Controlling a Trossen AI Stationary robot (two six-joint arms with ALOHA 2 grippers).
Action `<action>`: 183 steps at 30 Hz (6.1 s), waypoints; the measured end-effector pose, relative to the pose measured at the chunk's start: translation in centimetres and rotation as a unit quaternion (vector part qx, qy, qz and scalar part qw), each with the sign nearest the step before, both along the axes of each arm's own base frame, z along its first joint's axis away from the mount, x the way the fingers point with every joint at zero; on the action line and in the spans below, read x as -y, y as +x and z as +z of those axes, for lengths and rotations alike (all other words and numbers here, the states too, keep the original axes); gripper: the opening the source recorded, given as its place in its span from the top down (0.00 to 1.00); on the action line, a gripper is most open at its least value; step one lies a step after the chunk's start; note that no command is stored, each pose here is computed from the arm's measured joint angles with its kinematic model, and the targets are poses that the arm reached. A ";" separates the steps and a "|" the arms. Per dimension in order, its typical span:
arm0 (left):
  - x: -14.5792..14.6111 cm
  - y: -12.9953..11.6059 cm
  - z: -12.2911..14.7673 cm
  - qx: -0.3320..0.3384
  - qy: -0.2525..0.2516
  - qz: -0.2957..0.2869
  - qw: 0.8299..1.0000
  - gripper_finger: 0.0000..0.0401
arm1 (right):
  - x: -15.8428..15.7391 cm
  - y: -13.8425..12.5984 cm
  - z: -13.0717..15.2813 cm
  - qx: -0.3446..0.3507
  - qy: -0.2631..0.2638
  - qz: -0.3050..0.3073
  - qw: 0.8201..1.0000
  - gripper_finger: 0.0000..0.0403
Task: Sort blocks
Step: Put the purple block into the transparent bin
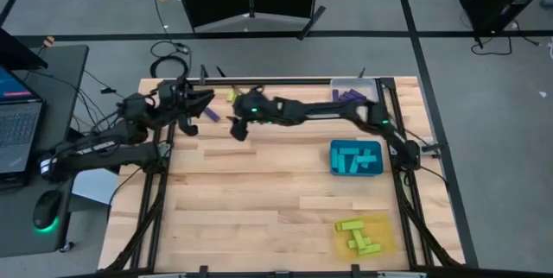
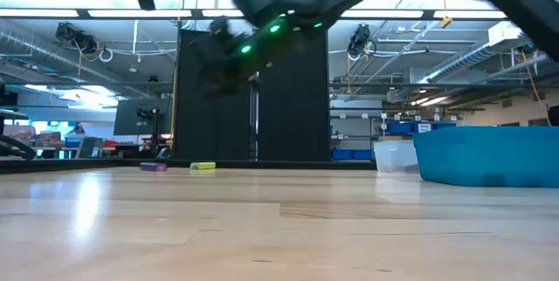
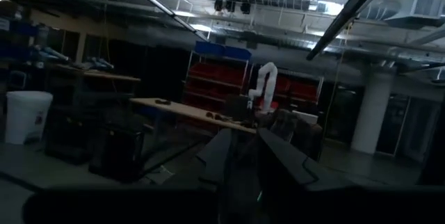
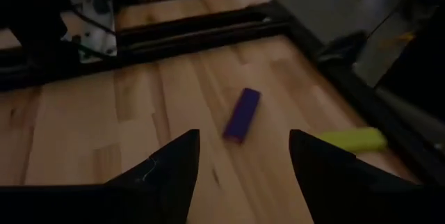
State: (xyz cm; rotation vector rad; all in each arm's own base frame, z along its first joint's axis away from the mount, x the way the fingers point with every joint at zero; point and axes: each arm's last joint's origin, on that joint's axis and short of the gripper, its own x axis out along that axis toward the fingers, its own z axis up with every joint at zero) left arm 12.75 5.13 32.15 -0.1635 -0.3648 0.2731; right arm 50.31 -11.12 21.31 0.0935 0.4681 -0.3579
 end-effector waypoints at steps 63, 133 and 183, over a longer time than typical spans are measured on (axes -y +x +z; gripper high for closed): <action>-1.4 0.8 -2.8 -0.117 -0.083 0.110 0.983 0.78 | 10.2 4.1 -3.8 0.082 0.170 -0.232 0.954 0.43; -1.9 -0.9 -6.3 -0.325 -0.198 0.317 0.869 0.78 | 5.5 6.2 -7.0 -0.040 -0.009 0.046 0.998 0.30; -10.0 -0.2 -18.5 -0.464 -0.382 0.393 0.696 1.00 | 7.1 2.7 2.7 -0.039 -0.003 -0.037 0.999 0.34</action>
